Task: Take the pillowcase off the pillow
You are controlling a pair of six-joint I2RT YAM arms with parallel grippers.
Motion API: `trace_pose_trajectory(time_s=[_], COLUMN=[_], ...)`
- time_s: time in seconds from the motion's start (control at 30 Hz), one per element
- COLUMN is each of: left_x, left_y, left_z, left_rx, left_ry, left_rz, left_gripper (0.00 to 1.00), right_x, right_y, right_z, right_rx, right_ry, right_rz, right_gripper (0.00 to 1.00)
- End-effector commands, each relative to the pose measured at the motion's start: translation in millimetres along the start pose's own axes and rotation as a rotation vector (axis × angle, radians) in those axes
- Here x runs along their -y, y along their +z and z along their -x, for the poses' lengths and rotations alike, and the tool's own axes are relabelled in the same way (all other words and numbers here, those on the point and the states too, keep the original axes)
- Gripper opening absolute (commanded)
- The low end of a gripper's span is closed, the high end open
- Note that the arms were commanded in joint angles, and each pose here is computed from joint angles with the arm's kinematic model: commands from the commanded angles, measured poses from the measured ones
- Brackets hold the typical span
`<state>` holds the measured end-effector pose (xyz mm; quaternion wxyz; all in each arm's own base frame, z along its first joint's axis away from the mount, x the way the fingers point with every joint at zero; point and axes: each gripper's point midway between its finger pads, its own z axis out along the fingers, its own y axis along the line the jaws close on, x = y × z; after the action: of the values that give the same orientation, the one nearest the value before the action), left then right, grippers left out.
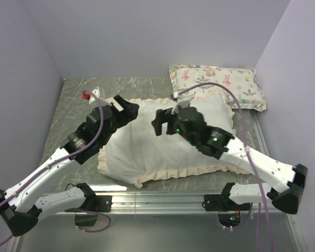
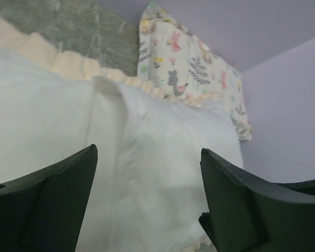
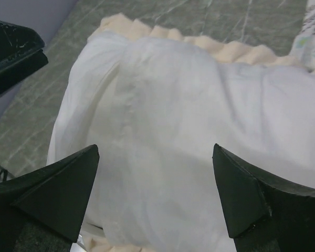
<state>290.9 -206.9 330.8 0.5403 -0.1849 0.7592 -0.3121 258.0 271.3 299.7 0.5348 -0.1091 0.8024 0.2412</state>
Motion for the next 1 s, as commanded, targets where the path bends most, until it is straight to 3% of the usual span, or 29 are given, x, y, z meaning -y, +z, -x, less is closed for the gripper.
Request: trace_pose_trajectory(time_s=[0.0, 0.3, 0.4, 0.43, 0.6, 0.63, 0.73, 0.8, 0.87, 0.9, 0.97], left_x=[-66, -122, -153, -158, -159, -161, -159, -159, -158, -159, -161], left_y=[-9, -20, -26, -28, -35, -35, -35, -34, -33, -33, -34], left_z=[-33, -100, -108, -105, -91, -91, -91, -93, -94, -95, -94], left_rx=[-0.049, -0.187, -0.169, -0.146, -0.077, -0.075, -0.081, -0.084, -0.085, -0.087, -0.083], left_ry=[0.011, 0.019, -0.029, -0.036, -0.093, -0.084, -0.070, -0.075, -0.079, -0.074, -0.066], left_rz=[0.196, 0.207, 0.326, 0.340, 0.331, 0.342, 0.331, 0.324, 0.314, 0.313, 0.323], left_gripper=[0.85, 0.83, 0.68, 0.55, 0.25, 0.15, 0.01, 0.01, 0.01, 0.01, 0.00], right_x=[-34, -67, -70, -70, -74, -72, -66, -51, -22, -14, 6], right_y=[21, 59, 70, 72, 85, 88, 99, 113, 117, 118, 114], right_z=[-9, -67, -91, -96, -133, -137, -159, -162, -164, -156, -126], right_rx=[-0.015, -0.153, -0.205, -0.218, -0.289, -0.297, -0.345, -0.360, -0.421, -0.419, -0.386], right_ry=[-0.085, -0.216, -0.249, -0.255, -0.292, -0.295, -0.329, -0.355, -0.357, -0.342, -0.253], right_rz=[0.045, 0.043, 0.043, 0.040, 0.039, 0.033, 0.001, -0.090, -0.186, -0.210, -0.226], right_gripper=[0.96, 0.98, 1.00, 1.00, 1.00, 1.00, 0.99, 0.88, 0.26, 0.06, 0.00])
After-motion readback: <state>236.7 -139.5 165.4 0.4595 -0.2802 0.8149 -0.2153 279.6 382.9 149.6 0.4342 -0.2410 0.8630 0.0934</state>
